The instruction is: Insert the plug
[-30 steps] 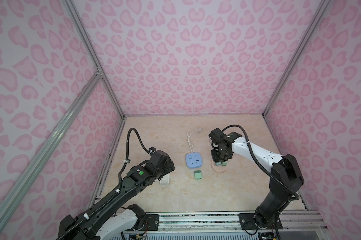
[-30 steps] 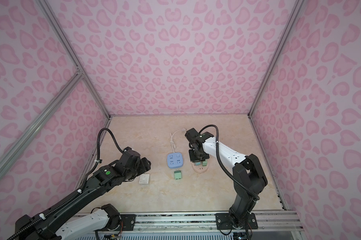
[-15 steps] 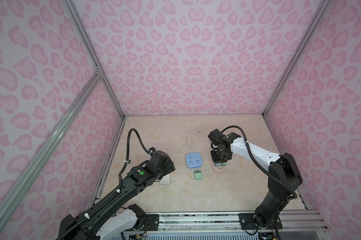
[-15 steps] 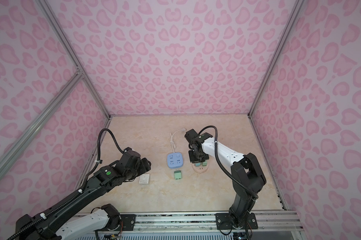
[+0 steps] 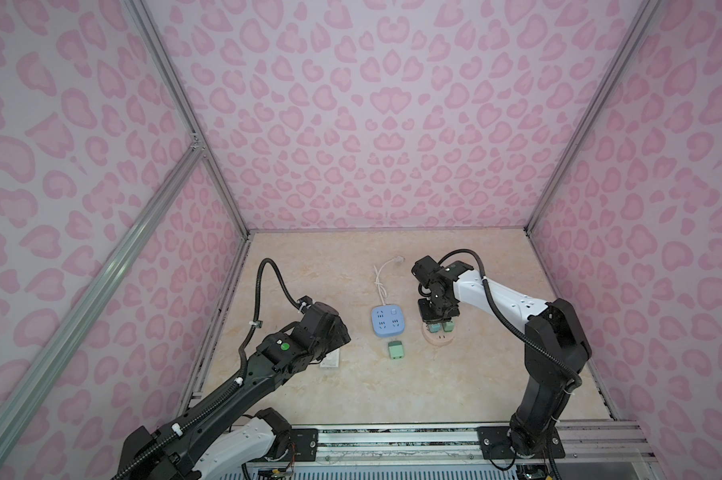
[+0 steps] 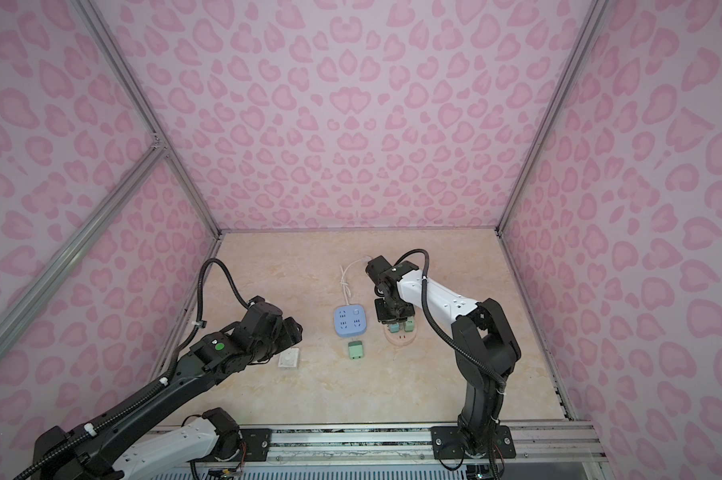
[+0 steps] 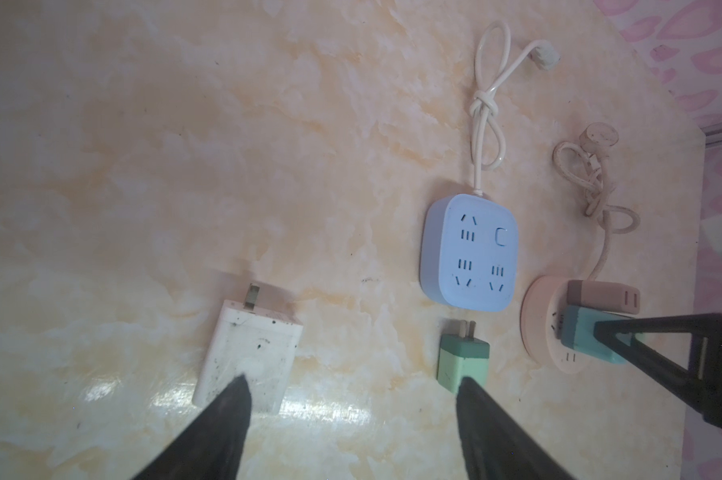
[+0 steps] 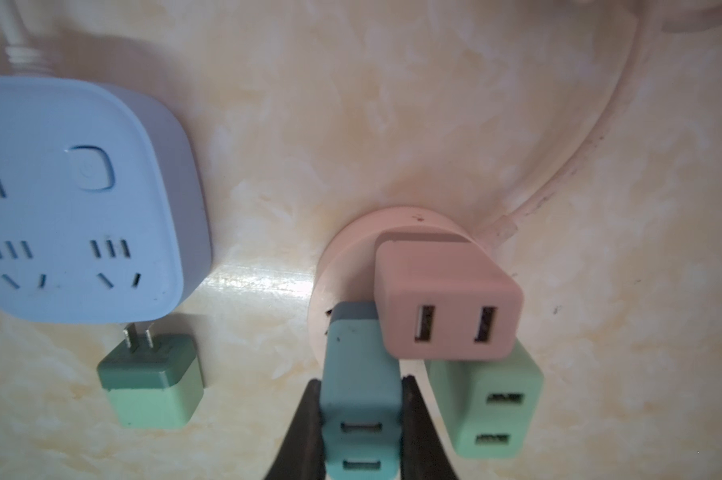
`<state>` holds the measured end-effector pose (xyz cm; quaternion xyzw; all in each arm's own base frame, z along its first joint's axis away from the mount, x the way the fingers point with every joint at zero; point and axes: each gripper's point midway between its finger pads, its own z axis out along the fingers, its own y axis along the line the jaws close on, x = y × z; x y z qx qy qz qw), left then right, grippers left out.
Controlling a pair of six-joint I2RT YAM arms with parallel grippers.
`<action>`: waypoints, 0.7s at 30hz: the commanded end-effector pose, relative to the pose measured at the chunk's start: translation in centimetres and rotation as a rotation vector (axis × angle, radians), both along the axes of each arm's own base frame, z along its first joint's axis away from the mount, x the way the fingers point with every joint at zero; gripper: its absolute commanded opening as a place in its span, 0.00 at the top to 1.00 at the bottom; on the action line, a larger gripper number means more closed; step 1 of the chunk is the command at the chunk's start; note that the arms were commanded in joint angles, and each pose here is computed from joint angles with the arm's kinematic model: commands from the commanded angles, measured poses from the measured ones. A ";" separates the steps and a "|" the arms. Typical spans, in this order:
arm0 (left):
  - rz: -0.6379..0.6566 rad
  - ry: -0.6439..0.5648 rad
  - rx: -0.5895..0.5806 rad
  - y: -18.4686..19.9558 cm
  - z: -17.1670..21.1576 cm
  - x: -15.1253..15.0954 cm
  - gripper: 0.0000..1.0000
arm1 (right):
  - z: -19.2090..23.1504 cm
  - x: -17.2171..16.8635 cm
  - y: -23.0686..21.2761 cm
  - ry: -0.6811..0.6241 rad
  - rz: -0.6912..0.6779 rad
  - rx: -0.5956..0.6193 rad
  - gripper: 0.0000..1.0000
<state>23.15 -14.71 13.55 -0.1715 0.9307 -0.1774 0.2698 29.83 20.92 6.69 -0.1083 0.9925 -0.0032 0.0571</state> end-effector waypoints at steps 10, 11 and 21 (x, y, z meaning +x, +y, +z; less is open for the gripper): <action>0.002 -0.013 0.010 -0.1 -0.4 0.5 0.20 | -3.6 -1.7 -1.0 0.091 -0.004 -0.041 1.00; -0.001 -0.011 0.010 -0.2 -0.4 0.6 0.20 | -3.6 -1.7 -1.0 0.089 -0.005 -0.041 1.00; 0.000 -0.014 -0.001 -0.2 -0.2 0.5 0.20 | -2.3 -1.1 -0.8 0.054 -0.023 -0.005 0.92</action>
